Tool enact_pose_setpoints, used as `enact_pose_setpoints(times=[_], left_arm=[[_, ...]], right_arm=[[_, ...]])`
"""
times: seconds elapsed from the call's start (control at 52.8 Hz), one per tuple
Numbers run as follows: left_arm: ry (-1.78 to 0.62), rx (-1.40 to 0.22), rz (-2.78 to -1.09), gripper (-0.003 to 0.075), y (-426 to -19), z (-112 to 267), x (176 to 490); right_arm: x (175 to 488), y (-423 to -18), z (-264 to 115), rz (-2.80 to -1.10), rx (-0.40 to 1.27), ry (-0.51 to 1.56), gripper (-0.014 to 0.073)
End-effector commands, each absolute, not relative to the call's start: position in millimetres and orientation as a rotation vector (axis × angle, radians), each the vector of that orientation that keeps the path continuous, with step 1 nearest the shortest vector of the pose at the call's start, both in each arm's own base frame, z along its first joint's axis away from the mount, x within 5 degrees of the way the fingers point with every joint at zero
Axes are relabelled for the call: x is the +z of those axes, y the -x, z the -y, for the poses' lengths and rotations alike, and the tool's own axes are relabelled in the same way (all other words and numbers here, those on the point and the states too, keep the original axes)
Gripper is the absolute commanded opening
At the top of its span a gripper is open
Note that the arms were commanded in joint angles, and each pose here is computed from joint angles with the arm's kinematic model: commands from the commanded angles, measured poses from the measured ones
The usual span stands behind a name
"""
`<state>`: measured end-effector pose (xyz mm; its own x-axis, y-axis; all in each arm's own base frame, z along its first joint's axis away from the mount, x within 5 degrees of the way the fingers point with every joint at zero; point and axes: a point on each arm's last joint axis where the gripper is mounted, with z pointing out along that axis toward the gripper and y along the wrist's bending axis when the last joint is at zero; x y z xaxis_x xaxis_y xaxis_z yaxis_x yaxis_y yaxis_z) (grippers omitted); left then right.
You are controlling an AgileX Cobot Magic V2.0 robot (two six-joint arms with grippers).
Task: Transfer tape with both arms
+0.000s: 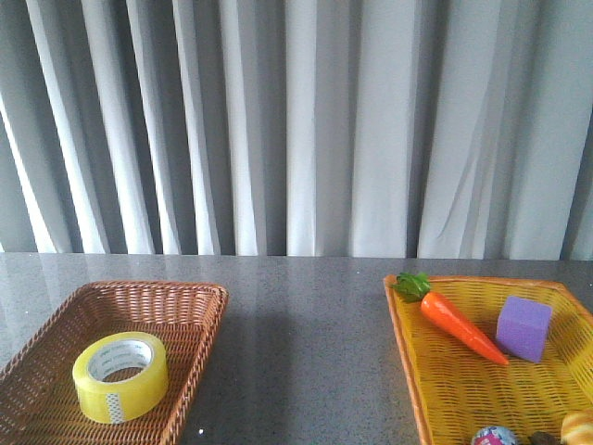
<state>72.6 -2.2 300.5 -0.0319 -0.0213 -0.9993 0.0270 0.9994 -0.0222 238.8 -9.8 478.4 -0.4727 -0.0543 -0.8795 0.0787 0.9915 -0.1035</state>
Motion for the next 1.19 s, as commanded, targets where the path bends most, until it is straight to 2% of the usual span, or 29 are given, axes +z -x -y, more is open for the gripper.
enact_pose_setpoints(times=[0.0, 0.076, 0.208, 0.435, 1.173], left_arm=[[-0.001, -0.031, -1.461, -0.0007, -63, 1, 272], [0.001, -0.031, -1.469, -0.0007, -59, 1, 241], [0.001, -0.031, -1.481, -0.0007, -56, 1, 211], [-0.028, 0.042, -1.489, -0.0007, -54, 0, 210], [-0.013, 0.036, -1.482, -0.0006, -54, -1, 212]], right_arm=[[496, -232, 11, -1.945, -0.166, -0.018, -0.0008], [496, -232, 11, -1.945, -0.166, -0.018, -0.0008], [496, -232, 11, -1.945, -0.166, -0.018, -0.0008], [496, -232, 11, -1.945, -0.166, -0.018, -0.0008], [496, -232, 11, -1.945, -0.166, -0.018, -0.0008]])
